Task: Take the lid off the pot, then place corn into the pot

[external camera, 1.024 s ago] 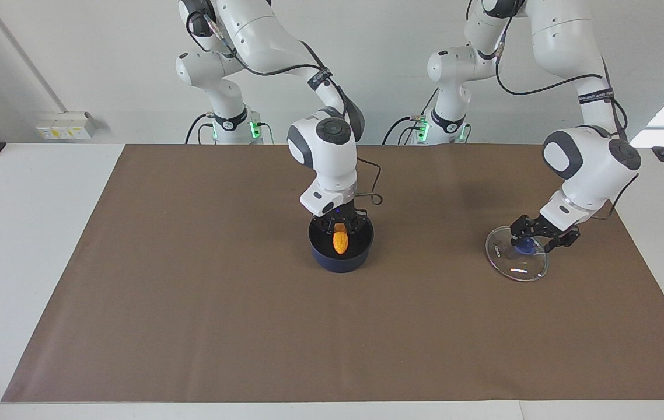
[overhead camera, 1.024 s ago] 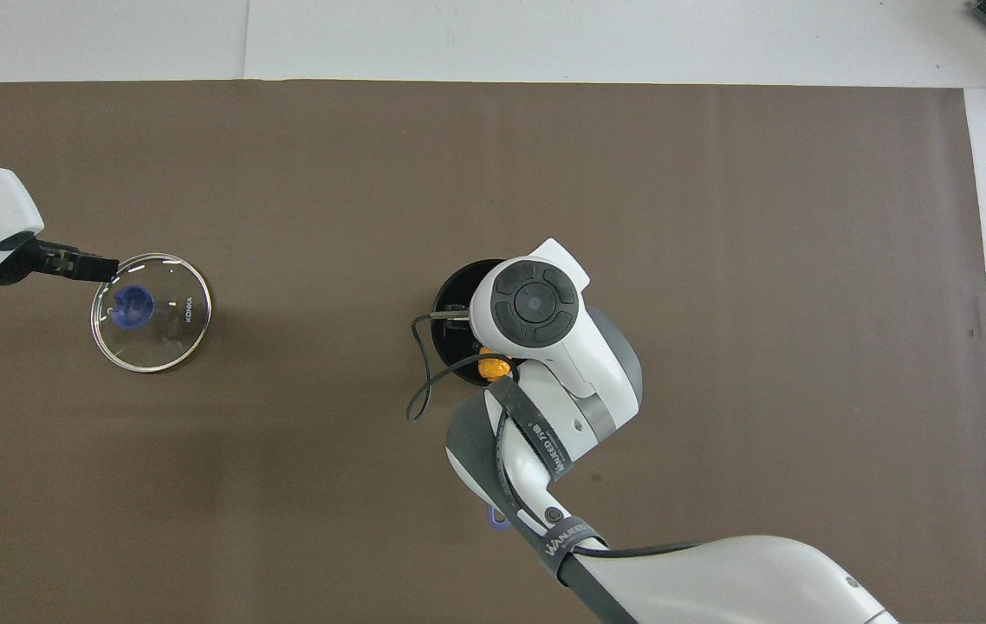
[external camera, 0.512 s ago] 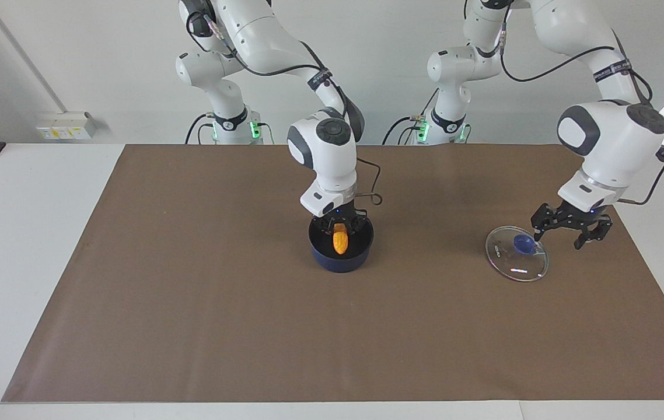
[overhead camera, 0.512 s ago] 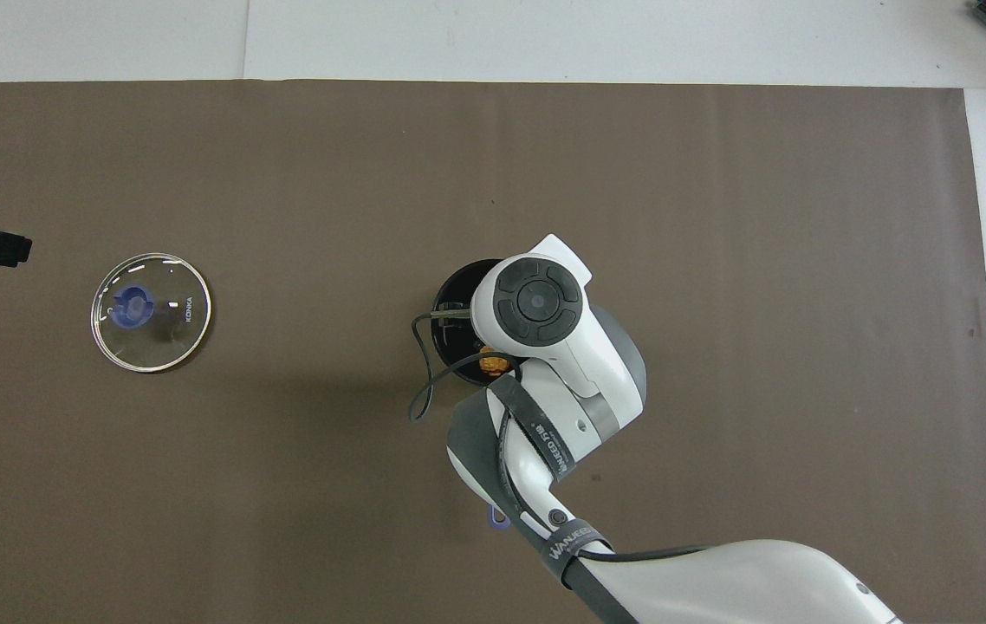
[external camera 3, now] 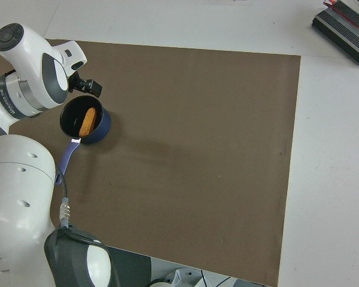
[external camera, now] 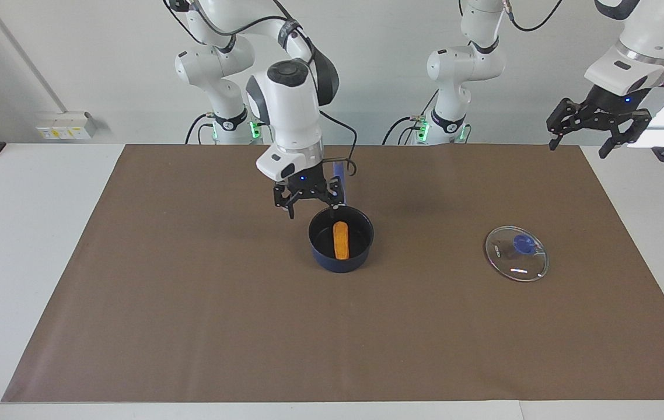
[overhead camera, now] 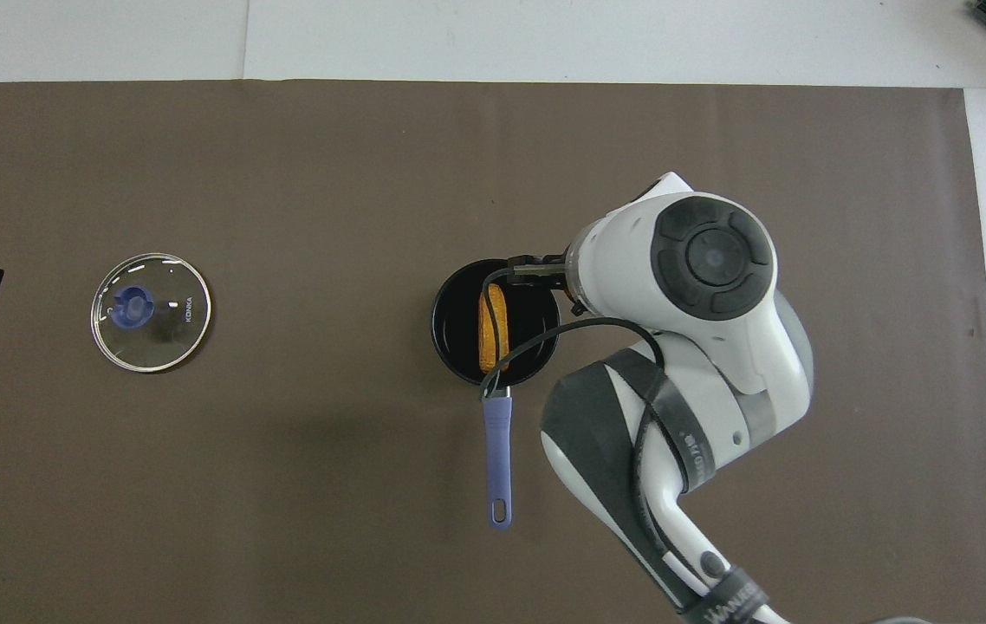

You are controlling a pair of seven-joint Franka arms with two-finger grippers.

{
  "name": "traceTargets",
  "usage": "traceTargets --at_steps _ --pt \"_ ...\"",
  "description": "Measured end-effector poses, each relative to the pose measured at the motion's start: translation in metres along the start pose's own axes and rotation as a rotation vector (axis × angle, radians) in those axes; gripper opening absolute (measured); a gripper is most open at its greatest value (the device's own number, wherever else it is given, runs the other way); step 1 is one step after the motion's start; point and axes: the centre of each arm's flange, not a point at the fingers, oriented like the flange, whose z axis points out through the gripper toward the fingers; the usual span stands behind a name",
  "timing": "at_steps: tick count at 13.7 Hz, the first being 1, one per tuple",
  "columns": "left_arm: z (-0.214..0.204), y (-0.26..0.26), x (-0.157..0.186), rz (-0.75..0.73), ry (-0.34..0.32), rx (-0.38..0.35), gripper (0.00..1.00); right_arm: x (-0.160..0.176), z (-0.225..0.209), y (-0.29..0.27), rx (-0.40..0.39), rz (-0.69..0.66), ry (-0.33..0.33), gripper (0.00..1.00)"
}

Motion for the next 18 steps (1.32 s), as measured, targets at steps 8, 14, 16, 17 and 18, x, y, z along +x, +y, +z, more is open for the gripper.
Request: traceTargets --at_steps 8,14,16,17,18 --pt "-0.014 0.014 -0.005 -0.009 0.014 -0.012 1.00 0.015 -0.094 0.132 -0.060 -0.108 -0.047 1.00" --pt "-0.018 0.028 -0.004 0.009 0.018 -0.013 1.00 0.000 -0.112 0.192 -0.096 -0.118 -0.188 1.00" --pt "-0.022 0.027 -0.007 0.005 0.024 -0.011 1.00 -0.002 -0.109 0.215 -0.104 -0.089 -0.229 1.00" --pt "-0.024 0.027 -0.009 0.005 0.028 -0.011 1.00 -0.003 -0.108 0.229 -0.106 -0.068 -0.242 1.00" --pt "-0.026 0.027 -0.010 0.005 0.032 -0.011 1.00 -0.005 -0.107 0.242 -0.106 -0.062 -0.248 1.00"
